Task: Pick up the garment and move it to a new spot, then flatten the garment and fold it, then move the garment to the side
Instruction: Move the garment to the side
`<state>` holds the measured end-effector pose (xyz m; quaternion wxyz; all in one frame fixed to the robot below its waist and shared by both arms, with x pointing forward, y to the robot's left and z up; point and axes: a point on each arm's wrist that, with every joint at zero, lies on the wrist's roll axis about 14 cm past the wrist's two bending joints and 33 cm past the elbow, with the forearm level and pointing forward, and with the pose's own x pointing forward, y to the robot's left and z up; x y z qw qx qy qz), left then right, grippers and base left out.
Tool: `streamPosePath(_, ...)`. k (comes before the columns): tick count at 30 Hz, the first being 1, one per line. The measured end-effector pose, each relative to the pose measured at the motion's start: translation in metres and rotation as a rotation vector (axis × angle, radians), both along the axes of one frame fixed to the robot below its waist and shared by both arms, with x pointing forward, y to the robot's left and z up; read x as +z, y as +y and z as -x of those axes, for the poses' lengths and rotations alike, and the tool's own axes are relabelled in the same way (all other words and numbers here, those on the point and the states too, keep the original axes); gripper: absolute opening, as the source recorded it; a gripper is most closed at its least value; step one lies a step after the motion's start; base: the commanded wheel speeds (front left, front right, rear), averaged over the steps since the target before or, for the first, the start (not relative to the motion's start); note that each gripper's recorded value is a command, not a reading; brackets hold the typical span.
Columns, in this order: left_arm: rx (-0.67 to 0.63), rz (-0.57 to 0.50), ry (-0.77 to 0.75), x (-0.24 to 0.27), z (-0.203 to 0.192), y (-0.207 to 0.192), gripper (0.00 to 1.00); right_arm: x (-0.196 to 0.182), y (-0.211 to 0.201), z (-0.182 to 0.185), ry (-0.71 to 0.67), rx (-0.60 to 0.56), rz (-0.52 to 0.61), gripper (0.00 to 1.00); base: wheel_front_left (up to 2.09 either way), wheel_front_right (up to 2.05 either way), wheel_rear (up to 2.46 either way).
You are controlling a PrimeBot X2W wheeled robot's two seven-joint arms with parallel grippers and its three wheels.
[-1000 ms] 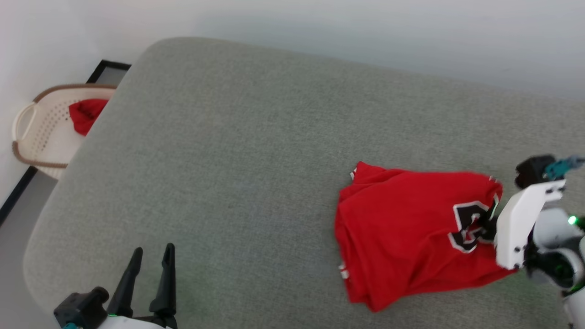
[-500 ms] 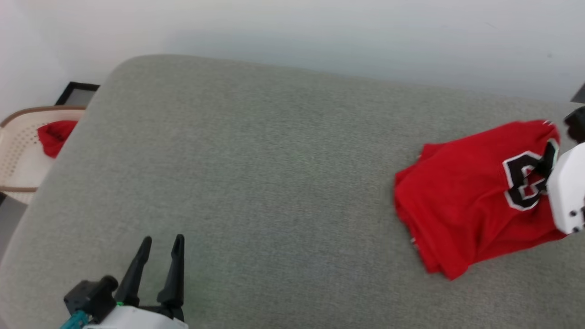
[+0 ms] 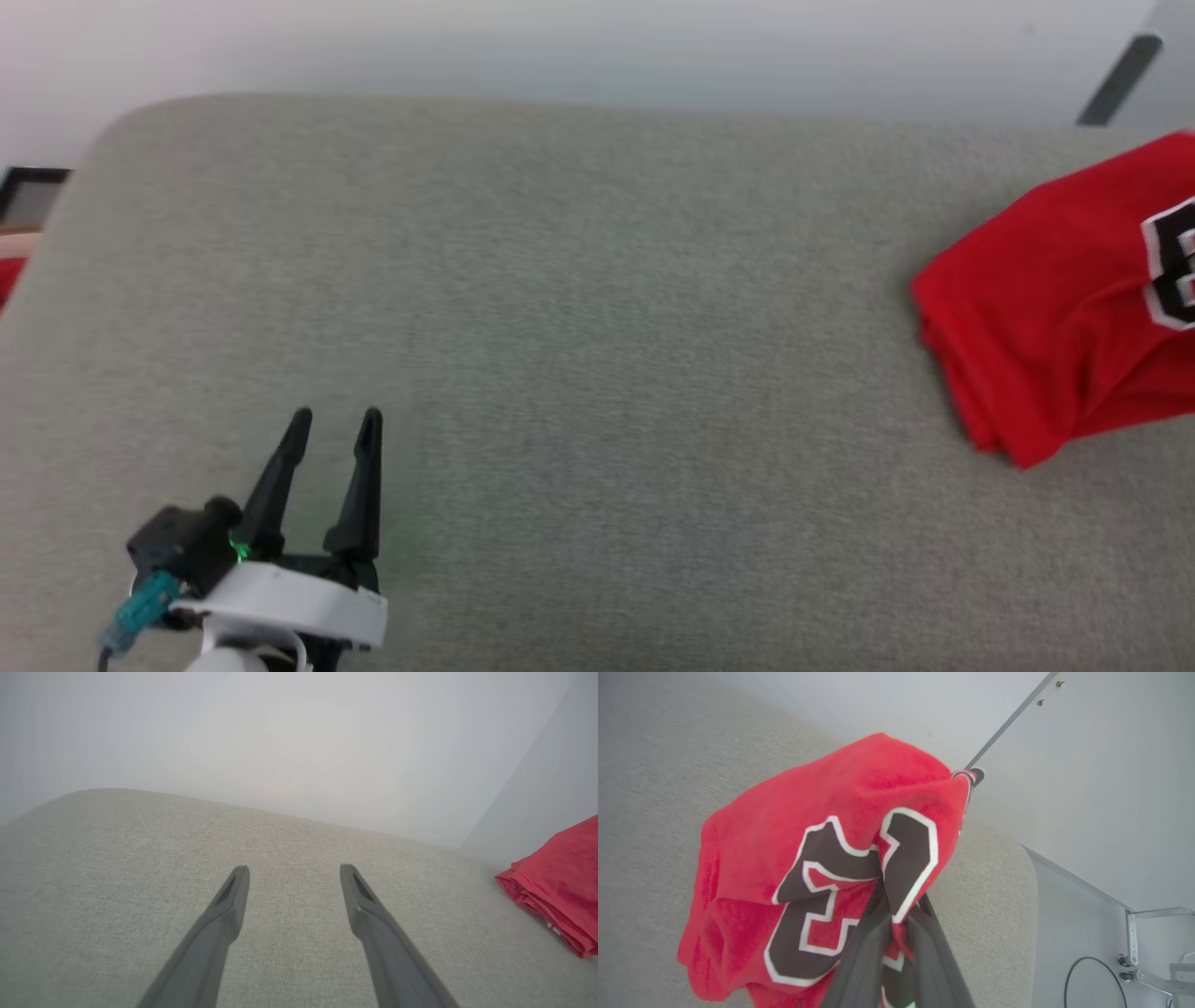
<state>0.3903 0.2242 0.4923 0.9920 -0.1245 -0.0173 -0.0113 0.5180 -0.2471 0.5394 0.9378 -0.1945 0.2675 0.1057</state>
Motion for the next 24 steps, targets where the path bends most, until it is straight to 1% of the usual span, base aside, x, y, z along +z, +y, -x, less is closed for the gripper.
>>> streamPosePath(9, -0.107, -0.013, 0.016, -0.012, -0.04, -0.029, 1.0, -0.003, -0.071, -0.011, -0.026, -0.112, 0.107, 0.0, 0.0, 0.0, 0.0)
streamPosePath(19, -0.201, -0.012, 0.055, -0.038, -0.073, -0.056, 1.0, -0.04, -0.135, -0.008, 0.025, -0.231, 0.184, 0.0, 0.0, 0.0, 0.0)
streamPosePath(24, -0.231, -0.011, 0.08, -0.052, -0.083, -0.065, 1.0, -0.054, -0.161, -0.005, 0.044, -0.262, 0.253, 0.0, 0.0, 0.0, 0.0)
